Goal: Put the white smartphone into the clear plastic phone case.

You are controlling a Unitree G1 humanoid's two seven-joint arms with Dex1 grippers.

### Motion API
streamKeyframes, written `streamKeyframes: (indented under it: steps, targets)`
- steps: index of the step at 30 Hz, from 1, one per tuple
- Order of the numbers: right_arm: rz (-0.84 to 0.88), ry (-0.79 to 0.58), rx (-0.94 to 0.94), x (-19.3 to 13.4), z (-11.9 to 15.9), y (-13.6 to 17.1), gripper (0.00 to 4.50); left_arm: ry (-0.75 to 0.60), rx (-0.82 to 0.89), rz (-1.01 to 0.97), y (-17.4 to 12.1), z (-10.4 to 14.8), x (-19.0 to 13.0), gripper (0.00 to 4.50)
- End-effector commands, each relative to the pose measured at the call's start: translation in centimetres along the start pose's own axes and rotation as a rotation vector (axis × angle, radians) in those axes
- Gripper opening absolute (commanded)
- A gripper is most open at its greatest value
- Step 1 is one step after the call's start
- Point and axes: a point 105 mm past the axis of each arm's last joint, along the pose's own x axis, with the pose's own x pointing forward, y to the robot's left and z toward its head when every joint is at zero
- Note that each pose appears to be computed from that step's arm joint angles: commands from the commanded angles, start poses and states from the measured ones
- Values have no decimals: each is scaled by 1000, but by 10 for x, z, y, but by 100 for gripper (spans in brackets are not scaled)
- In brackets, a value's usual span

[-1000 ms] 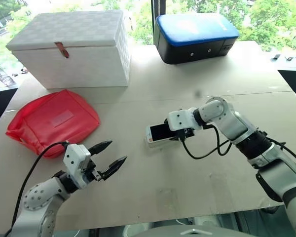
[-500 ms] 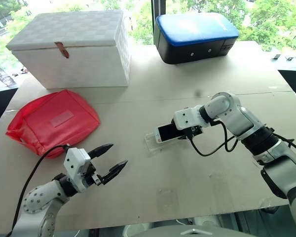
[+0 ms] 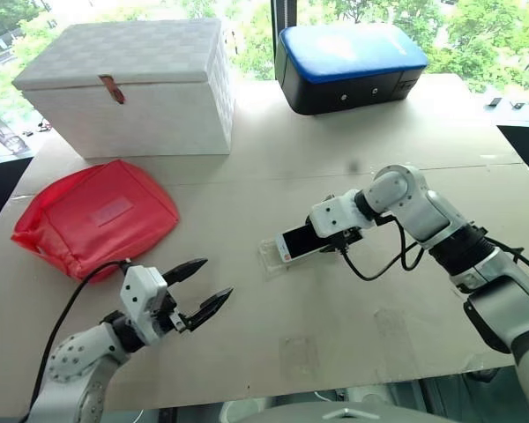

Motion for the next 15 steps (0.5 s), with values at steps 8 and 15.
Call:
streamKeyframes:
  steps: [8, 15]
  targets:
    - [118, 80, -41, 15, -6, 10, 278, -38, 31, 13, -6, 8, 4, 414]
    - [152, 113, -7, 24, -10, 7, 278, -42, 30, 19, -8, 8, 5, 414]
